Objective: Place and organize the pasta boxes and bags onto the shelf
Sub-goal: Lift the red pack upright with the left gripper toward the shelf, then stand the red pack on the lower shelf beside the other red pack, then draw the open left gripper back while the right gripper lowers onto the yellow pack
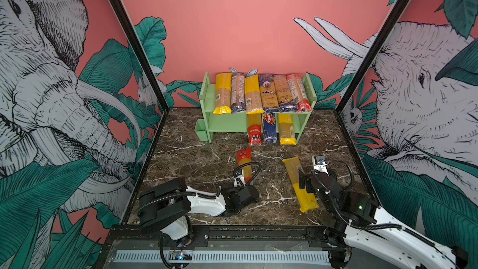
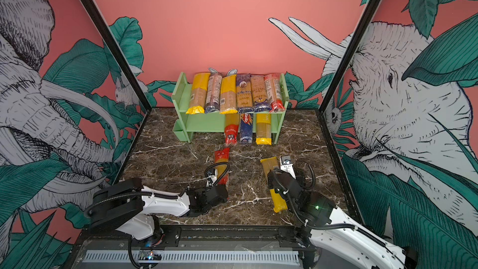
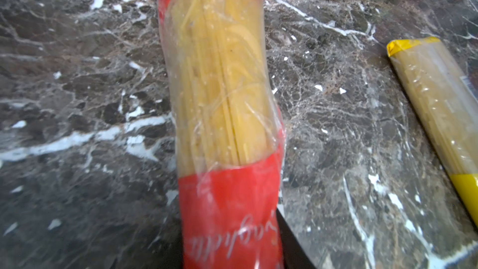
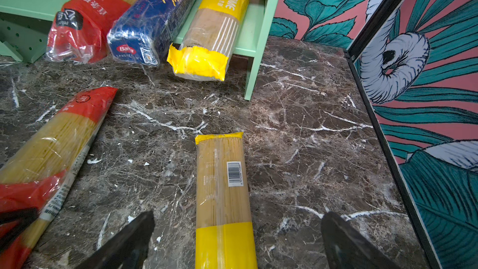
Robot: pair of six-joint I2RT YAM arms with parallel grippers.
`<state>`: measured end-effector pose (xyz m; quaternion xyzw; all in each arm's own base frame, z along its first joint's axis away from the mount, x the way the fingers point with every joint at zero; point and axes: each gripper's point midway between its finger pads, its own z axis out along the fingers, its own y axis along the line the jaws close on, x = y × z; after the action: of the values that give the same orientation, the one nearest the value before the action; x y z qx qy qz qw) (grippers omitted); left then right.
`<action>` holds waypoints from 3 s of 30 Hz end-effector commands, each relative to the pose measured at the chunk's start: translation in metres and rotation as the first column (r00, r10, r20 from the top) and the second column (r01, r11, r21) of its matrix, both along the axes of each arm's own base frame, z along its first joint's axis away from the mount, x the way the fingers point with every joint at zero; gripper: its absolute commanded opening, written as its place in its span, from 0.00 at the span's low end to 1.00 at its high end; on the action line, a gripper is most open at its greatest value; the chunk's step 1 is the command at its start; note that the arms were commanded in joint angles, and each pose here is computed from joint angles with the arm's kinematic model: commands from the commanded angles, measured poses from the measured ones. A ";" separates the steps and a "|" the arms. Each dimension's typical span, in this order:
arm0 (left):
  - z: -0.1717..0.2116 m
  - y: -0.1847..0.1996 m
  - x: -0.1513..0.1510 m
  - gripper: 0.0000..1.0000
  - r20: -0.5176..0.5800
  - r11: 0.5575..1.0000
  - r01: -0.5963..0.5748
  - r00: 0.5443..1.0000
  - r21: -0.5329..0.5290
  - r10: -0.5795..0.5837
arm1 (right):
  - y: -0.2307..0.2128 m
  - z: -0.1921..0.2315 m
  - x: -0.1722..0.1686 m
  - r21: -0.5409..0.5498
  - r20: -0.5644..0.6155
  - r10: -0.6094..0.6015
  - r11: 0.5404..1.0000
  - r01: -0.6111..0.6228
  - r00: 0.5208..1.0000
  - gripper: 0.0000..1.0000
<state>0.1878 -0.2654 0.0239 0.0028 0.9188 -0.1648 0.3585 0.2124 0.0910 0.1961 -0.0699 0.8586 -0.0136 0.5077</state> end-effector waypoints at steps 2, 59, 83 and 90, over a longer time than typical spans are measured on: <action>-0.033 0.063 -0.028 0.00 -0.115 0.971 0.065 0.993 0.232 -0.039 | 0.004 0.009 0.004 0.016 0.014 -0.001 1.000 0.000 1.000 0.99; 0.248 0.050 0.156 0.00 0.489 1.000 0.013 0.872 0.009 -0.016 | 0.032 0.077 0.028 0.044 0.093 0.056 0.997 -0.060 0.994 0.99; 0.251 0.014 0.271 0.00 0.495 0.999 0.007 0.869 -0.041 0.014 | 0.017 0.068 0.033 0.021 0.073 0.017 1.000 -0.019 0.997 0.99; 0.237 0.011 0.276 0.16 0.469 0.999 0.008 0.883 -0.038 0.011 | 0.012 0.067 0.032 0.021 0.073 0.008 1.000 -0.010 0.997 0.99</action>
<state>0.4383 -0.2477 0.1770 0.0589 0.8719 -0.1276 0.4691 0.2443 0.1070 0.2615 -0.0710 0.8413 -0.0010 0.5358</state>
